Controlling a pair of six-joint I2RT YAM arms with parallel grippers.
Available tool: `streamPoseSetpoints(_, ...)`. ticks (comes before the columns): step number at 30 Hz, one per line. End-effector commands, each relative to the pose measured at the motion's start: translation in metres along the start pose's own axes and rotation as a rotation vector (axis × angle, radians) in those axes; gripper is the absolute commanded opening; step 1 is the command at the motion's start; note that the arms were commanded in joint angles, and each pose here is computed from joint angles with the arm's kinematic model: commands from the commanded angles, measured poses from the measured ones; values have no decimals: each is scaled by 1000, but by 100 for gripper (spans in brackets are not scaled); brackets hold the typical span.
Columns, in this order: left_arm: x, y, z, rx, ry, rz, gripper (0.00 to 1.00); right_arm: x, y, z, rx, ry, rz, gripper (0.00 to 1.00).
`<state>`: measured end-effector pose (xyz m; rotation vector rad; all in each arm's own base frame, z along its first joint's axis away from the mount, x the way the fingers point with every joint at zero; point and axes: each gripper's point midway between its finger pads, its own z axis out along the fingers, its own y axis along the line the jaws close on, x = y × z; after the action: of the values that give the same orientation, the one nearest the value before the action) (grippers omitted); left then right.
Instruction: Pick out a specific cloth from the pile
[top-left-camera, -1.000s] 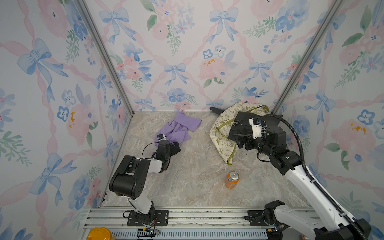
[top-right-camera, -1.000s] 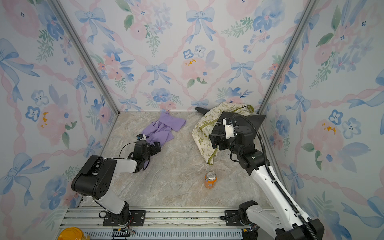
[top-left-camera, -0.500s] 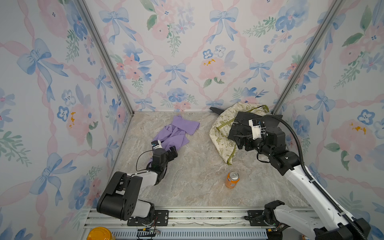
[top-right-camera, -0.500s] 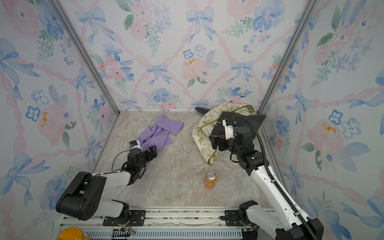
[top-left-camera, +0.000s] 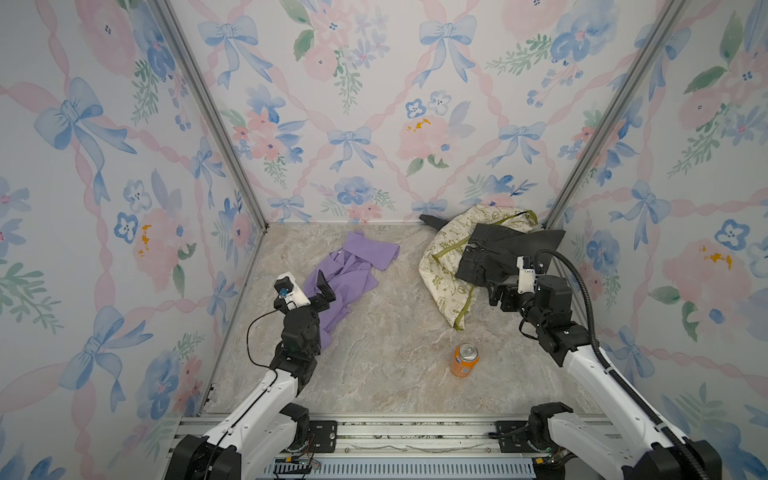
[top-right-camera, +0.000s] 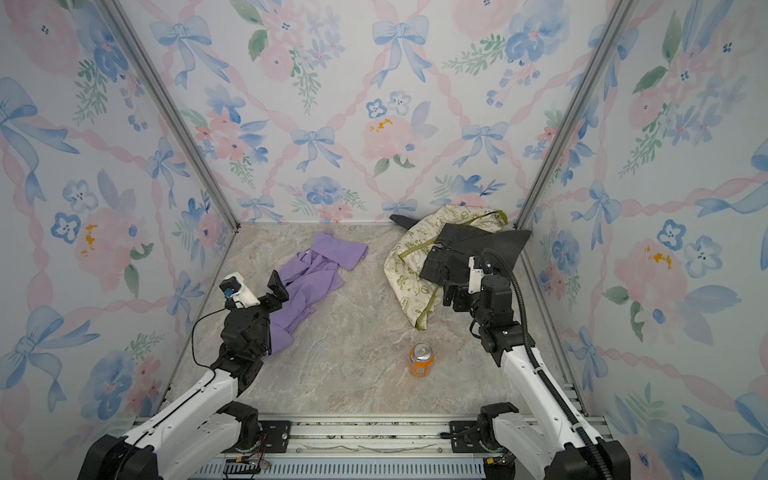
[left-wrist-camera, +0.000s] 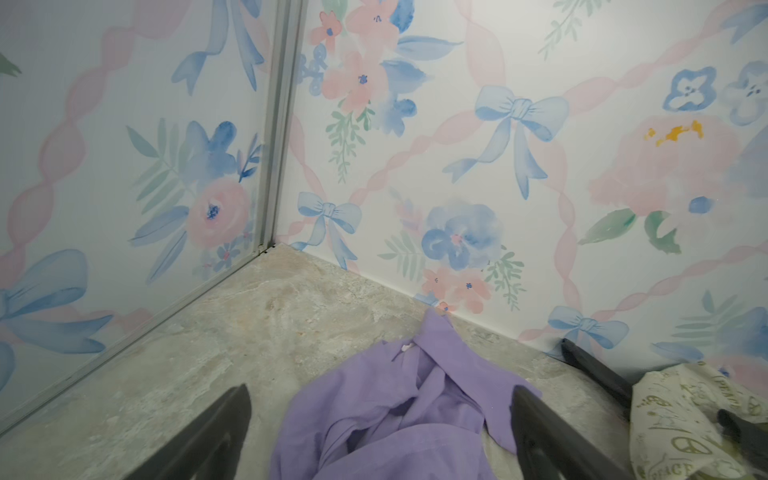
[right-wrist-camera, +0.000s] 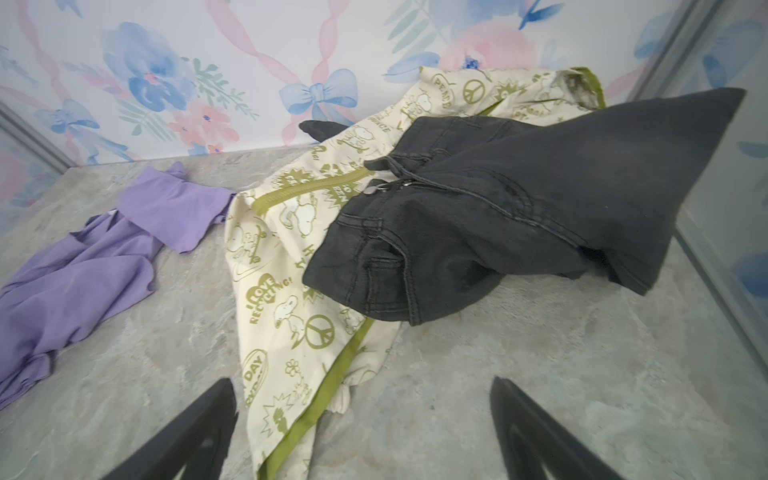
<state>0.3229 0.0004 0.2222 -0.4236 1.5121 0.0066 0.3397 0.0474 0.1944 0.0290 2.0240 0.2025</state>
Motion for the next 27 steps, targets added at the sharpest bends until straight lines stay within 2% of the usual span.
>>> streamPoseSetpoints(1, 18, 33, -6, -145, -17, 97, 98, -8, -33, 6, 114, -110, 38, 97)
streamPoseSetpoints(10, 44, 55, -12, -203, -40, 211, 98, 32, -73, 27, 249, -126, -5, 97)
streamPoseSetpoints(14, 49, 45, -10, -133, -53, 263, 98, 45, -73, 39, 234, -171, -40, 97)
streamPoseSetpoints(20, 48, 36, -9, -60, -94, 266, 98, 38, -58, 55, 141, -184, -93, 97)
streamPoseSetpoints(22, 53, 32, -7, -33, -87, 275, 98, 37, -56, 59, 129, -165, -111, 97)
streamPoseSetpoints(27, 63, 20, 3, 22, -65, 308, 98, 49, -58, 66, 125, -234, -123, 97)
